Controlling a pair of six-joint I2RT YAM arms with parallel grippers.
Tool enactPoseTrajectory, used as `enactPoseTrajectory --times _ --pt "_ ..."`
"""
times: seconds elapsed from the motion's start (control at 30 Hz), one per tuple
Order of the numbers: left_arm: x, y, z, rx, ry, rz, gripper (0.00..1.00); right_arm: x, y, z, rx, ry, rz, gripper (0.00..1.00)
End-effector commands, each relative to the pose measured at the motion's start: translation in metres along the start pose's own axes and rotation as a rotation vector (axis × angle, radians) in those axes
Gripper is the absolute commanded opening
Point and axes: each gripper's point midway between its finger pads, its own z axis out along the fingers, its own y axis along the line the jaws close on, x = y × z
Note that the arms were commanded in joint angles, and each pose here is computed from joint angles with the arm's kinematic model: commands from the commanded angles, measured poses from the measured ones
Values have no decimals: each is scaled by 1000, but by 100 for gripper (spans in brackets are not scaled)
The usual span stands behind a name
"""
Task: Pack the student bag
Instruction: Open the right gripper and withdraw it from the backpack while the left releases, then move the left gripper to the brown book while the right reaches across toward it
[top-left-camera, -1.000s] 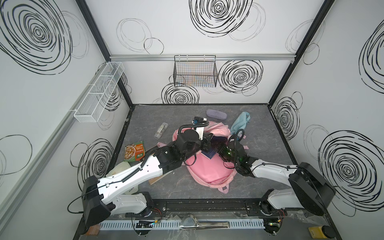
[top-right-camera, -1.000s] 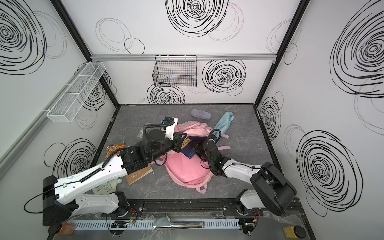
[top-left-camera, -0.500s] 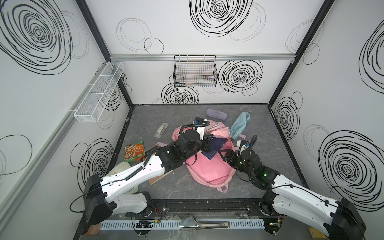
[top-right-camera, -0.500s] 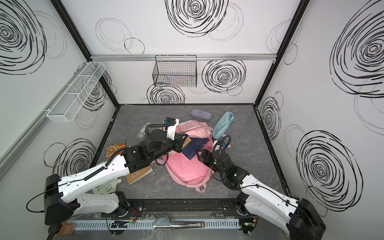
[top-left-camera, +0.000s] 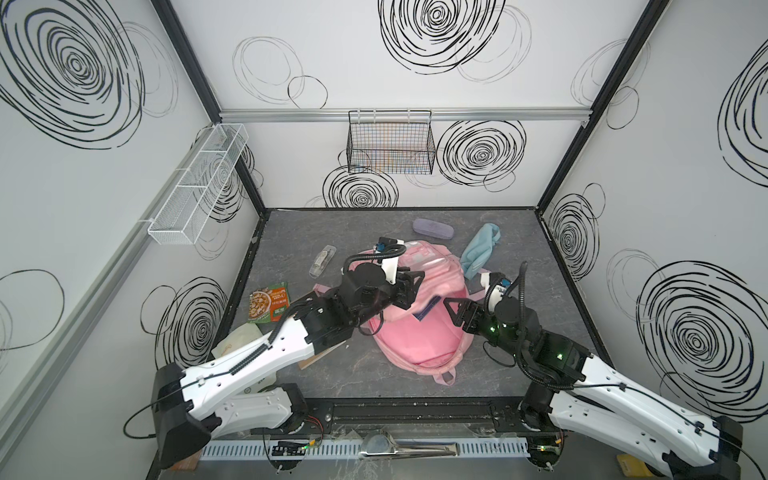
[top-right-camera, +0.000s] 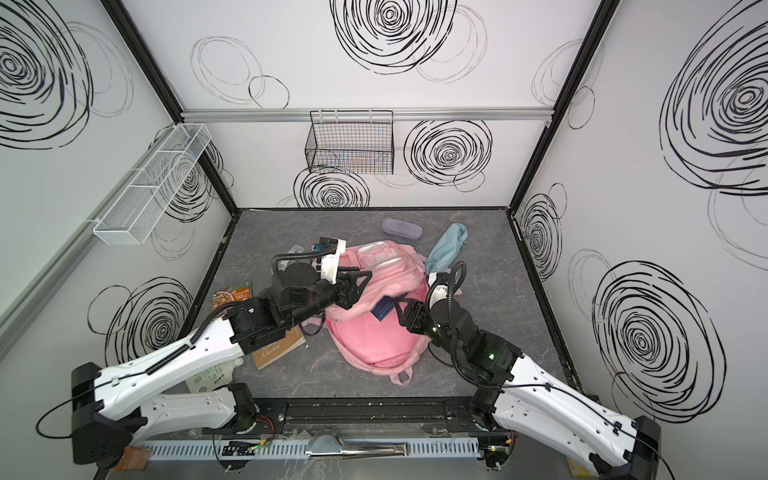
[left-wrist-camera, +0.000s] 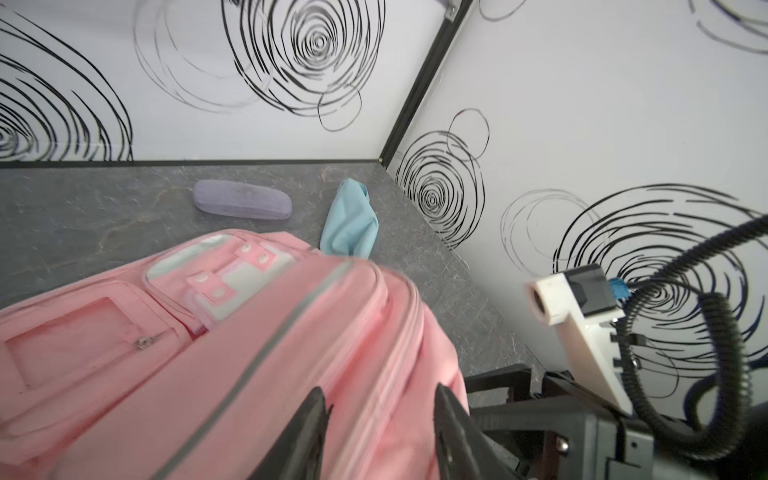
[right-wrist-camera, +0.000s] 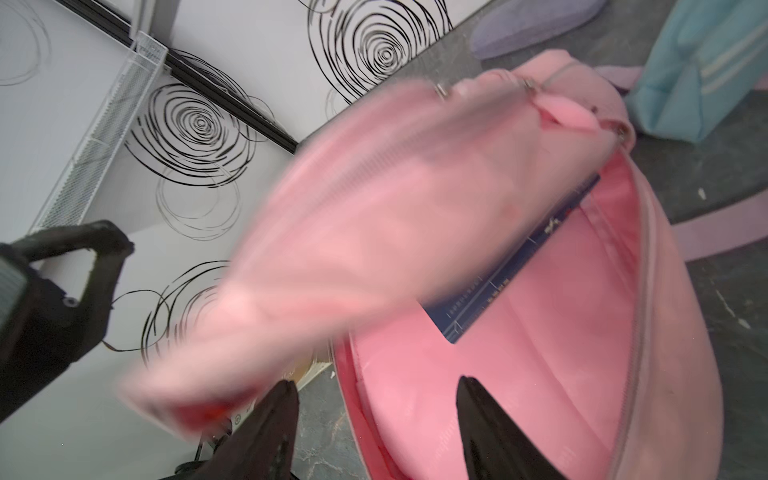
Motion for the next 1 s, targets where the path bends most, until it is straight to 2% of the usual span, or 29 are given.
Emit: enactPoseTrajectory --times 0.0,0.23,0.3,0.4,0.47,0.57,0.67,0.73,0.8,0.97 --pt "-27 23 -31 -92 -104 2 46 -13 17 -5 6 -11 -135 65" --pt "-38 76 -76 -267 -147 -12 46 -23 55 2 -105 -30 -250 62" --pt "-37 97 -88 -335 -155 -29 47 -19 70 12 -145 -10 -293 62" --pt "-34 131 -107 -433 -167 -68 54 -13 95 31 -193 34 -363 62" --pt "-29 157 -116 -508 -170 -89 55 -6 113 47 -223 65 -402 62" --pt "-16 205 -123 -614 -179 -166 55 11 138 75 -277 87 -449 62" --pt "-3 251 -132 -668 -239 -320 55 34 154 110 -327 141 -462 62" --pt "5 276 -141 -702 -302 -416 56 52 157 135 -330 206 -471 62" --pt "13 294 -149 -760 -343 -452 57 71 160 159 -327 274 -479 62" --pt "46 337 -172 -967 -363 -569 59 132 160 212 -339 476 -503 61"
